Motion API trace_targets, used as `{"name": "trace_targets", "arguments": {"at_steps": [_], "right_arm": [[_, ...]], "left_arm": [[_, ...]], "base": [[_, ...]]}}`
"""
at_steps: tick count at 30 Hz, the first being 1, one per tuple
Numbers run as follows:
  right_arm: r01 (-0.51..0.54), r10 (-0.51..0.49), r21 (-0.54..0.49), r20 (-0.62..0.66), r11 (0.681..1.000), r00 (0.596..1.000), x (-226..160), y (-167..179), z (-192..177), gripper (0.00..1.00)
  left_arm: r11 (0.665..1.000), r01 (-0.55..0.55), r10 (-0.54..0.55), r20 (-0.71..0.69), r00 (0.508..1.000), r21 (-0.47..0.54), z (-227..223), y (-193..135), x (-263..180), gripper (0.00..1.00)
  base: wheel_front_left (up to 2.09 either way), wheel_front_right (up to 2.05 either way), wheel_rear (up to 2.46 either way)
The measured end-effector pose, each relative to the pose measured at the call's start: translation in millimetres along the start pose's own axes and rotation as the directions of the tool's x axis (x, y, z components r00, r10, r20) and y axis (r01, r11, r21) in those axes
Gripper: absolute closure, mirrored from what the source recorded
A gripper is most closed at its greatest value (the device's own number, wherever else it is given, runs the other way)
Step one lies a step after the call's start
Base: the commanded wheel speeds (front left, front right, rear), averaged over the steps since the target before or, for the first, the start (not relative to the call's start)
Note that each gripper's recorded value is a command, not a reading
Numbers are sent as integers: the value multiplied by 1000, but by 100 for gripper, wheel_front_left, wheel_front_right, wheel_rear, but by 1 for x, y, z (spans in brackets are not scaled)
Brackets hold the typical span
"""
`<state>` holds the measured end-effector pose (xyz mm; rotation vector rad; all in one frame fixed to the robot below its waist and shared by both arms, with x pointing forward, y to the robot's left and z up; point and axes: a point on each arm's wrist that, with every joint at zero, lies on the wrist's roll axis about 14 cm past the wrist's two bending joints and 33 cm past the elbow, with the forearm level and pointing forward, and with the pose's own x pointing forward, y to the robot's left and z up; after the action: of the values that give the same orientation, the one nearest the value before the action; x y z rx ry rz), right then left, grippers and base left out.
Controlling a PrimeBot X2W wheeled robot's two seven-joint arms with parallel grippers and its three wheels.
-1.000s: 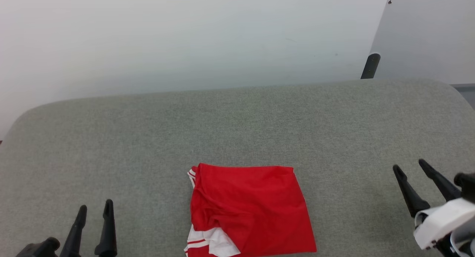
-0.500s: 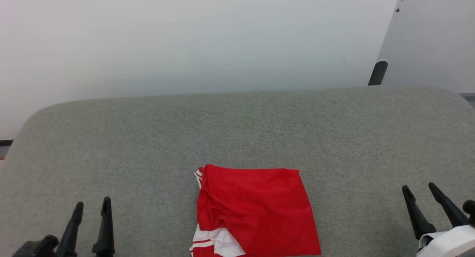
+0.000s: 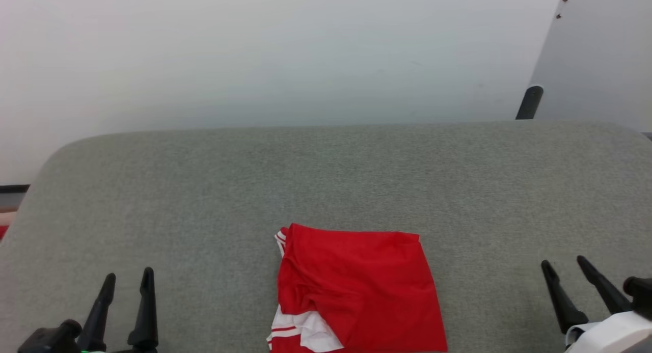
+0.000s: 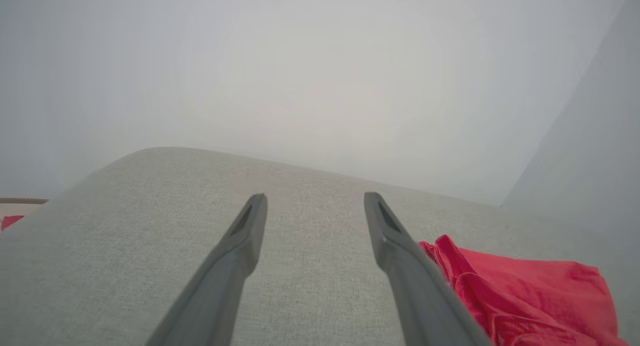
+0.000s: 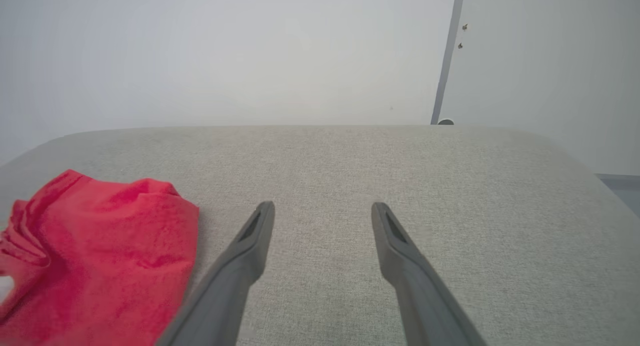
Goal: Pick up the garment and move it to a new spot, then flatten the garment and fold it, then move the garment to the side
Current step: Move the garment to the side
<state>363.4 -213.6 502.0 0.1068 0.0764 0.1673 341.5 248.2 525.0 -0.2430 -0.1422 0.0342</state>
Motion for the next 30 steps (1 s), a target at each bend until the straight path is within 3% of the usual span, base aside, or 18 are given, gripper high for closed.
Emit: {"name": "trace_targets", "arguments": {"at_steps": [7, 15, 23, 30], "right_arm": [[-126, 125, 0, -57, 992, 990, 19, 40, -9, 0], [-290, 286, 5, -188, 957, 940, 41, 92, -30, 0], [-373, 351, 30, -417, 927, 838, 50, 113, -69, 0], [-398, 342, 36, -588, 917, 733, 54, 111, -101, 0]], "left_arm": [[998, -58, 58, 27, 998, 17, 11, 20, -10, 0], [992, -126, 125, 36, 992, 25, 15, 40, -29, 0], [984, -177, 176, 31, 984, 14, 13, 49, -38, 0], [980, -198, 198, 9, 980, 3, 4, 50, -33, 0]], "base": [[0, 0, 0], [0, 0, 0], [0, 0, 0], [0, 0, 0]]}}
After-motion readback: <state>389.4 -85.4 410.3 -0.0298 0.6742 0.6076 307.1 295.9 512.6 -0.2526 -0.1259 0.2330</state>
